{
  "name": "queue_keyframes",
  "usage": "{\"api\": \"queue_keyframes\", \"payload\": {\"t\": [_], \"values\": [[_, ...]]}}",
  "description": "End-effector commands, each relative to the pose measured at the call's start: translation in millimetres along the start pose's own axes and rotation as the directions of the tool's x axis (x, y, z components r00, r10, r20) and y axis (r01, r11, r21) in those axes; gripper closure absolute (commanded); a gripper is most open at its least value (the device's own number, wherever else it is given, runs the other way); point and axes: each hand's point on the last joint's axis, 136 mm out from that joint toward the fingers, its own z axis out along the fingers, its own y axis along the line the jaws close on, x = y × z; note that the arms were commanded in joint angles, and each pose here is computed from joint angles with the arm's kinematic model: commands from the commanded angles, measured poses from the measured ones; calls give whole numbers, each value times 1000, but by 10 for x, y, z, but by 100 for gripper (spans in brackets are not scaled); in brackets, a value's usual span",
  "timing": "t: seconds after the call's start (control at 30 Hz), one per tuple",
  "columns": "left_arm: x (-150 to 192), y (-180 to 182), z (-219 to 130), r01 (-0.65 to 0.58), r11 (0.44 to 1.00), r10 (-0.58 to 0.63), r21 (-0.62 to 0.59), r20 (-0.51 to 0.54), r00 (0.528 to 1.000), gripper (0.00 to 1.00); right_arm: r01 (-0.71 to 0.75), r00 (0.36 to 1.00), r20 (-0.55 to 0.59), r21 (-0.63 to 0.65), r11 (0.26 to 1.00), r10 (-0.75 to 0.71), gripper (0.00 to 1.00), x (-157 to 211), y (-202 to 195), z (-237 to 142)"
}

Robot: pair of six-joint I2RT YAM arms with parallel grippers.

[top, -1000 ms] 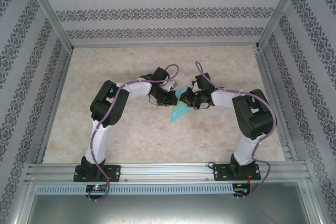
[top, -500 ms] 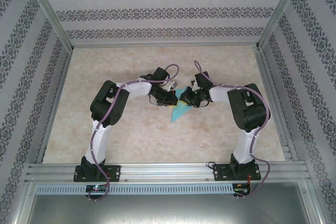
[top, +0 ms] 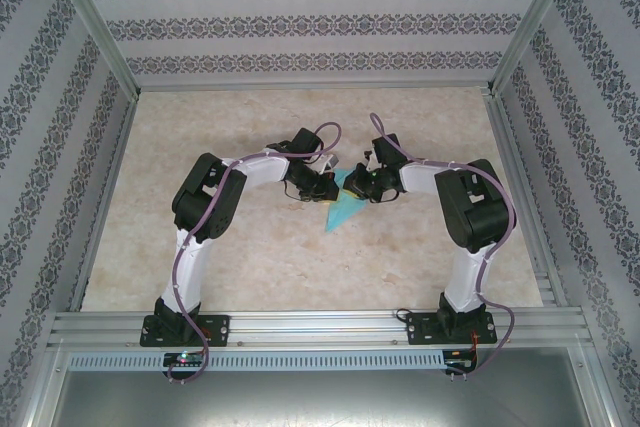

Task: Fold a paper plane with a square sheet of paper (pick it up from the middle)

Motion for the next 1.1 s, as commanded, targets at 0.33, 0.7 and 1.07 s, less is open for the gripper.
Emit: {"api": "queue_keyframes", "payload": {"t": [0.33,0.7,1.07], "values": [[422,686,299,42,971,-69,-234,-111,991,92,-8,1000,11,133,991,7,91,-172,-280,71],[455,736,291,27,966,-60,-259,-120,991,92,-37,995,97,189,981,18,91,-510,-573,-175],[520,751,311,17,966,-55,-257,-141,988,92,-78,978,204,127,989,51,91,-1029,-733,-407]]}}
